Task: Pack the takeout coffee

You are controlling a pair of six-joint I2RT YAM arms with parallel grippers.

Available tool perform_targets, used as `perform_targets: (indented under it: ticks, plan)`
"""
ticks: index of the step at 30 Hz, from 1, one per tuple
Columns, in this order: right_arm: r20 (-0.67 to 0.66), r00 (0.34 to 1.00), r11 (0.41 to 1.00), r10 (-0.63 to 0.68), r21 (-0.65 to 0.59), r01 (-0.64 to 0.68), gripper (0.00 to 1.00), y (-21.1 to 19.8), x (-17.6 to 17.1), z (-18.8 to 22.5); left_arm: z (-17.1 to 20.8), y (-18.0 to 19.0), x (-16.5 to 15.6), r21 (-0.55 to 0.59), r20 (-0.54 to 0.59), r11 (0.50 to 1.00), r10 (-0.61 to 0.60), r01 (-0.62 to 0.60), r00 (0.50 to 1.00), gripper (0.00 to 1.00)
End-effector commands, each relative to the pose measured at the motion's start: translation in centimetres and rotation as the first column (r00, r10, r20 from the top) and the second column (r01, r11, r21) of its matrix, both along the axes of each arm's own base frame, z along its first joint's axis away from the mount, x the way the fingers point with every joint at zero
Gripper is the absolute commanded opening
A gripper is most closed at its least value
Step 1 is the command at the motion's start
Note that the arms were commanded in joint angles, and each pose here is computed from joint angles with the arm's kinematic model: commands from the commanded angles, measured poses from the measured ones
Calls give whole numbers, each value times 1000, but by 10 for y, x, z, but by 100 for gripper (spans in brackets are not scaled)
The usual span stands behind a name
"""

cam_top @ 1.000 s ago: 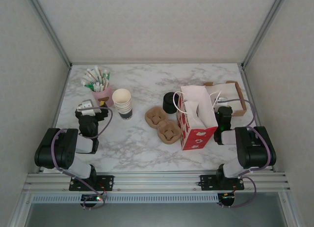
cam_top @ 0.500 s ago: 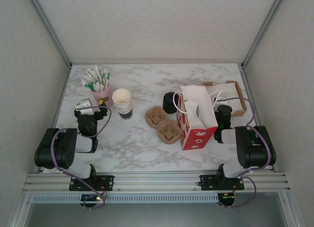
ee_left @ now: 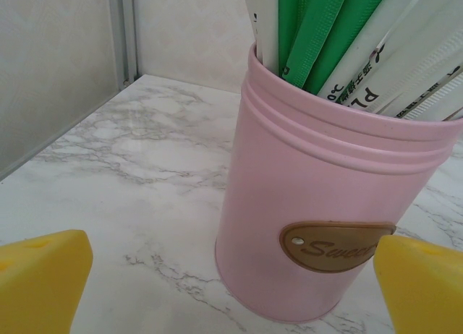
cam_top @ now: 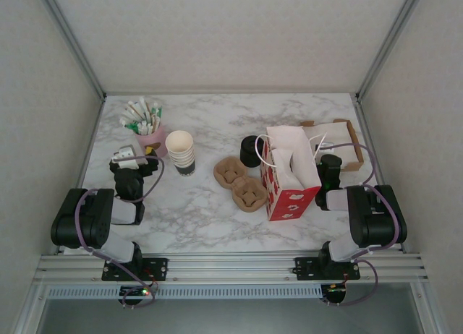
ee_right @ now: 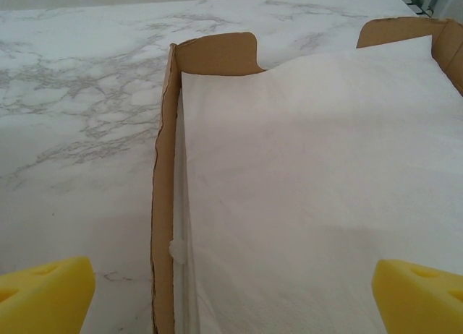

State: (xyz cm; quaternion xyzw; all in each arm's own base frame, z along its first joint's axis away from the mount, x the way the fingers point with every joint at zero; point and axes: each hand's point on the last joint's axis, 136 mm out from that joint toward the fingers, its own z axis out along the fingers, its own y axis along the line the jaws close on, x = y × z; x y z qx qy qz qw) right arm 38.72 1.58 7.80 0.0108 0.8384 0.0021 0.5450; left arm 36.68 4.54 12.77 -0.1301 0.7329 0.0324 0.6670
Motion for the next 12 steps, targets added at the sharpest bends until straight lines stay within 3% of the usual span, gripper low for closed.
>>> perform_targets:
  ticks: [1,12]
  plan:
    - [13,1000,1000,6,-8,-6,99,1,6,4,3,1,4,-18,12,1000,-3,3,1000,100]
    - [13,1000,1000,6,-8,-6,99,1,6,4,3,1,4,-18,14,1000,-3,3,1000,100]
